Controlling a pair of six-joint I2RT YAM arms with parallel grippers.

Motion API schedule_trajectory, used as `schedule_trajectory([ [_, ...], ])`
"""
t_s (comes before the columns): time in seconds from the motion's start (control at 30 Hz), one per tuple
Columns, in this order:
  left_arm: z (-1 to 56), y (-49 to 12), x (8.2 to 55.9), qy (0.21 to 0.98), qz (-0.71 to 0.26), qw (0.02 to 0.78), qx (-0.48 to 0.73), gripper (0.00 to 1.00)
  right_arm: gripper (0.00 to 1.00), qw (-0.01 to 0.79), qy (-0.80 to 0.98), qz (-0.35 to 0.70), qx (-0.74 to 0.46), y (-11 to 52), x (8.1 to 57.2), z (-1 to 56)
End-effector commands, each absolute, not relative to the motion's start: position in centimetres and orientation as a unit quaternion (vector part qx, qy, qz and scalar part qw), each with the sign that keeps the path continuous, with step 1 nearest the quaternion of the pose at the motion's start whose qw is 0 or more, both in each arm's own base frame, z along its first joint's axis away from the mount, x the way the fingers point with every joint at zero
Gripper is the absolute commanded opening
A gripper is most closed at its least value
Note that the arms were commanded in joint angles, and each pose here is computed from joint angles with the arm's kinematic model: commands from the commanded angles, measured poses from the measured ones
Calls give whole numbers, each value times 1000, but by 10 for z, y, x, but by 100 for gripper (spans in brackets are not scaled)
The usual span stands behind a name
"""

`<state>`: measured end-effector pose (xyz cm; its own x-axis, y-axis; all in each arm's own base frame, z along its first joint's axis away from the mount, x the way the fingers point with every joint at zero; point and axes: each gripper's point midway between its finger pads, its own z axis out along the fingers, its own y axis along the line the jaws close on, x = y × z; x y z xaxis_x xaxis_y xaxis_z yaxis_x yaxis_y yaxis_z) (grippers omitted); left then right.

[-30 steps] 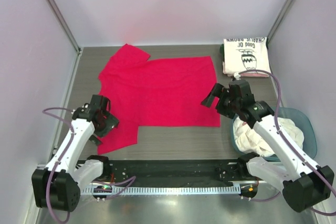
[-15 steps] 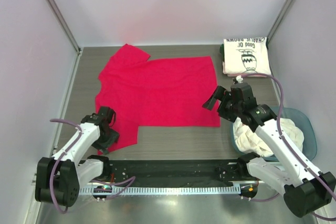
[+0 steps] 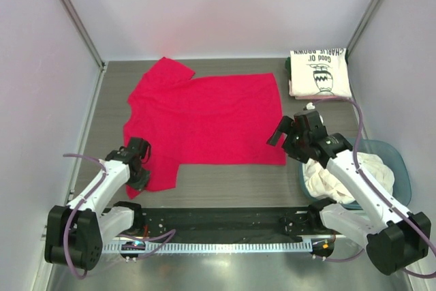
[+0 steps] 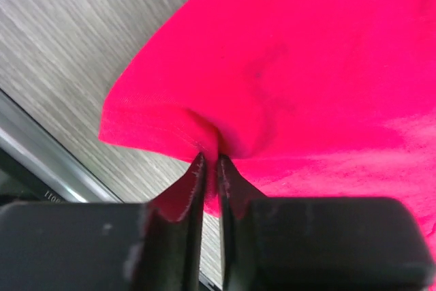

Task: Fold and stack the t-shirts
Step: Fold the tshirt

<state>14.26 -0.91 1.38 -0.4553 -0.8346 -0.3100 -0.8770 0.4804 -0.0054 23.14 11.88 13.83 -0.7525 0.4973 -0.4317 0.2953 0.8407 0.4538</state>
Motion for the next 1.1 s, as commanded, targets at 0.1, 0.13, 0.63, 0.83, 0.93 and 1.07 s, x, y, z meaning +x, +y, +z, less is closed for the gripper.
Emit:
schedule_trajectory([
  [0.1,9,-7,159,851,65,175,-490,7,100,225,938,80,252,91,215,83],
  [0.13,8,-7,159,853,64,175,-487,6,99,220,939,74,255,90,215,78],
  [0.63,0,-11,164,860,51,177,-476,0,86,174,947,-45,265,68,225,18],
  [0.83,4,-12,165,857,42,188,-477,0,70,152,952,-60,260,69,218,-4],
  [0.93,4,-11,165,856,39,194,-479,0,53,140,954,-67,258,70,213,-14],
  [1.07,5,-11,164,855,38,194,-480,0,36,137,954,-70,258,71,211,-18],
])
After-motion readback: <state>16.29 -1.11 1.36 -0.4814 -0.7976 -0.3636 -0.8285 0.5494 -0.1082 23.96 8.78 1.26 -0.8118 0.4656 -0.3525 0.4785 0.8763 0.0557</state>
